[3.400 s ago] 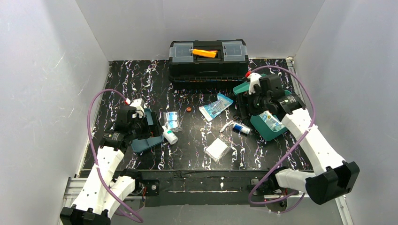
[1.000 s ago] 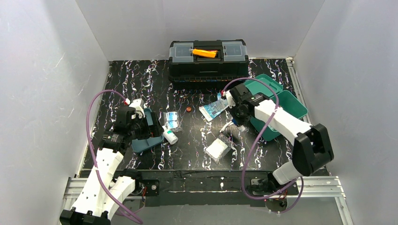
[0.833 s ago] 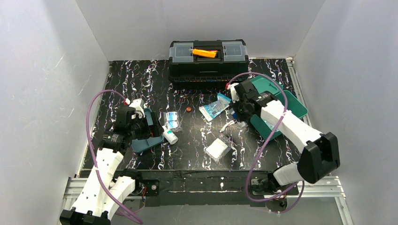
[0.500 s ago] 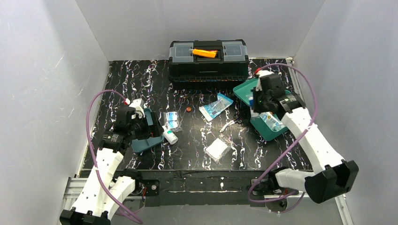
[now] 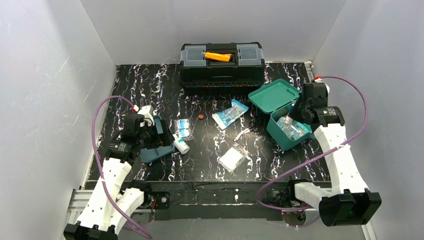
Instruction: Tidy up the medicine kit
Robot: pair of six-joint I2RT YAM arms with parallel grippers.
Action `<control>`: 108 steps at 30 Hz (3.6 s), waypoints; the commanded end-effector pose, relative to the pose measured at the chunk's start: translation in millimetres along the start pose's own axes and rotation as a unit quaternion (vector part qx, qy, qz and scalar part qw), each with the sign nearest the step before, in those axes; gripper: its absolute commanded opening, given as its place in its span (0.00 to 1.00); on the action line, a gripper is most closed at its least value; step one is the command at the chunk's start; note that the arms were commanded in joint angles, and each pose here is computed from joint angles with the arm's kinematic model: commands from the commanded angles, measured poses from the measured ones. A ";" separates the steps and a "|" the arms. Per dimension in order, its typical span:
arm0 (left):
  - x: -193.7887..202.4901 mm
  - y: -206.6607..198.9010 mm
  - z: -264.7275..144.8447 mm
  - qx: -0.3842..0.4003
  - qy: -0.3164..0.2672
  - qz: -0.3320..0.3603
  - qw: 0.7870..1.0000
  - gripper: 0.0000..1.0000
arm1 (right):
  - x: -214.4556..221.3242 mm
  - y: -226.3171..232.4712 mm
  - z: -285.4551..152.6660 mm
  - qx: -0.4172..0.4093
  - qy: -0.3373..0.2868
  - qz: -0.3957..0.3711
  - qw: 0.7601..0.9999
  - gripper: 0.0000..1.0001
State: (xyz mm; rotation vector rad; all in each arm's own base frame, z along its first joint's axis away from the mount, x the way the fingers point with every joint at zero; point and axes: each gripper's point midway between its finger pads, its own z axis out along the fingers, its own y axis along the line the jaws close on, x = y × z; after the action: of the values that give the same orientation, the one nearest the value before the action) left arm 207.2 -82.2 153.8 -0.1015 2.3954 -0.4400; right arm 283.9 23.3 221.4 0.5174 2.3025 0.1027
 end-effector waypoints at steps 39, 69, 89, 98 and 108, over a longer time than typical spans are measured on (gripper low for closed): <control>-12.2 -17.7 -0.1 0.005 0.061 -0.048 0.997 1.00 | -28.6 -43.3 40.5 0.051 0.014 0.137 0.989 0.53; 49.5 -48.2 27.3 -0.196 0.150 -0.253 0.935 0.99 | 15.6 75.2 -74.2 -0.227 -0.014 -0.149 0.962 0.59; 51.6 -44.4 90.0 -0.253 0.170 -0.241 0.921 0.94 | 62.0 76.1 -84.5 -0.278 0.022 -0.167 0.946 0.57; 61.3 -27.0 100.3 -0.266 0.194 -0.234 0.915 0.90 | 70.8 79.9 -73.1 -0.280 0.042 -0.167 0.945 0.56; 68.2 -17.4 114.8 -0.261 0.226 -0.232 0.909 0.75 | 77.7 82.5 -63.9 -0.278 0.059 -0.168 0.944 0.55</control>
State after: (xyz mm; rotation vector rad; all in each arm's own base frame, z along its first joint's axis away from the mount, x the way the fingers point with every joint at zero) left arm 232.7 -144.9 39.9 -0.9547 2.8513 -0.0138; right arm 211.7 128.2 226.9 -0.1489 2.3414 0.5827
